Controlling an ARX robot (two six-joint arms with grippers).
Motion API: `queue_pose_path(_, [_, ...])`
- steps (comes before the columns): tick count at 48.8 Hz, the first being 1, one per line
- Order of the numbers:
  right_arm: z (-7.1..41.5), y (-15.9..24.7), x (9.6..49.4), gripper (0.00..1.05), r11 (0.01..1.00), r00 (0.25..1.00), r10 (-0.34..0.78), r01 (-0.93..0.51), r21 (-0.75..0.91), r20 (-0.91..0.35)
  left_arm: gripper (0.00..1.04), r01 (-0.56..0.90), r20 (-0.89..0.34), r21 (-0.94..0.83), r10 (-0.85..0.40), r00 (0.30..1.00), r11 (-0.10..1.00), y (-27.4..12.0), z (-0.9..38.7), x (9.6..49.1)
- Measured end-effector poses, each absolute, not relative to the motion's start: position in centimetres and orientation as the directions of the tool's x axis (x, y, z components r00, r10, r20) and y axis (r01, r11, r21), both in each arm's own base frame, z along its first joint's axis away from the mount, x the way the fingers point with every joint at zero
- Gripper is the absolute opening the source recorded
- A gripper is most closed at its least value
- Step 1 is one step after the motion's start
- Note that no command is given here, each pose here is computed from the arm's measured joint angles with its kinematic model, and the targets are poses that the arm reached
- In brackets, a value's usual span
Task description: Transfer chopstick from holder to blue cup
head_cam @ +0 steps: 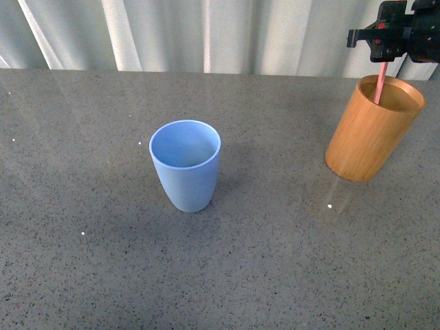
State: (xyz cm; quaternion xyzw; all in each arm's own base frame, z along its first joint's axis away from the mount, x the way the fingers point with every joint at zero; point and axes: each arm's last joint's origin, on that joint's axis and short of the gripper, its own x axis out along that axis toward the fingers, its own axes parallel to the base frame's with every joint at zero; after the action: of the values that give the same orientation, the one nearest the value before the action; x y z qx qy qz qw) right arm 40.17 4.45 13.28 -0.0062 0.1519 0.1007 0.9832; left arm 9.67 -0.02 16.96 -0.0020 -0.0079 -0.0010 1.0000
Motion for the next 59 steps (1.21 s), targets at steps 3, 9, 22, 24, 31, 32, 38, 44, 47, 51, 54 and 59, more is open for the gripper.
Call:
queue_pose_path(3, [13.2,4.7,39.9,0.11,0.978,0.931,0.203,-0.207,0.018,-0.302,0.98,0.002,0.016,-0.004,-0.002,1.000,1.000,0.0,17.0,9.7])
queue_pose_path(9, [13.4,4.9,39.5,0.02,0.977,0.932,0.209,-0.213,0.019,-0.296,0.98,0.002,0.016,-0.004,-0.002,1.000,1.000,0.0,17.0,9.7])
queue_pose_path(22, [14.8,5.3,38.1,0.02,0.973,0.941,0.222,-0.230,0.001,-0.256,0.98,0.002,0.016,-0.004,-0.002,1.000,1.000,0.0,17.0,9.7])
queue_pose_path(24, [15.3,5.5,37.8,0.02,0.972,0.945,0.225,-0.234,-0.012,-0.237,0.98,0.002,0.016,-0.004,-0.002,1.000,1.000,0.0,17.0,9.7])
queue_pose_path(31, [16.5,5.9,36.7,0.02,0.964,0.958,0.236,-0.252,-0.084,-0.165,0.98,0.002,0.016,-0.004,-0.002,1.000,1.000,0.0,17.0,9.7])
queue_pose_path(32, [16.7,6.0,36.5,0.02,0.963,0.960,0.235,-0.251,-0.097,-0.152,0.98,0.002,0.016,-0.004,-0.002,1.000,1.000,0.0,17.0,9.7])
queue_pose_path(38, [17.8,6.2,35.9,0.02,0.960,0.970,0.229,-0.239,-0.143,-0.085,0.98,0.002,0.016,-0.004,-0.002,1.000,1.000,0.0,17.0,9.7])
queue_pose_path(44, [19.1,6.4,35.4,0.02,0.964,0.977,0.215,-0.212,-0.162,0.001,0.98,0.002,0.016,-0.004,-0.002,1.000,1.000,0.0,17.0,9.7])
queue_pose_path(47, [20.2,6.6,35.1,0.02,0.967,0.977,0.208,-0.197,-0.164,0.055,0.98,0.002,0.016,-0.004,-0.002,1.000,1.000,0.0,17.0,9.7])
queue_pose_path(51, [21.2,7.0,34.7,0.02,0.969,0.974,0.208,-0.192,-0.153,0.092,0.98,0.002,0.016,-0.004,-0.002,1.000,1.000,0.0,17.0,9.7])
queue_pose_path(54, [21.7,7.4,34.5,0.02,0.969,0.971,0.218,-0.203,-0.140,0.099,0.98,0.002,0.016,-0.004,-0.002,1.000,1.000,0.0,17.0,9.7])
queue_pose_path(59, [23.1,9.1,34.2,0.02,0.962,0.960,0.264,-0.255,-0.098,0.094,0.98,0.002,0.016,-0.004,-0.002,1.000,1.000,0.0,17.0,9.7])
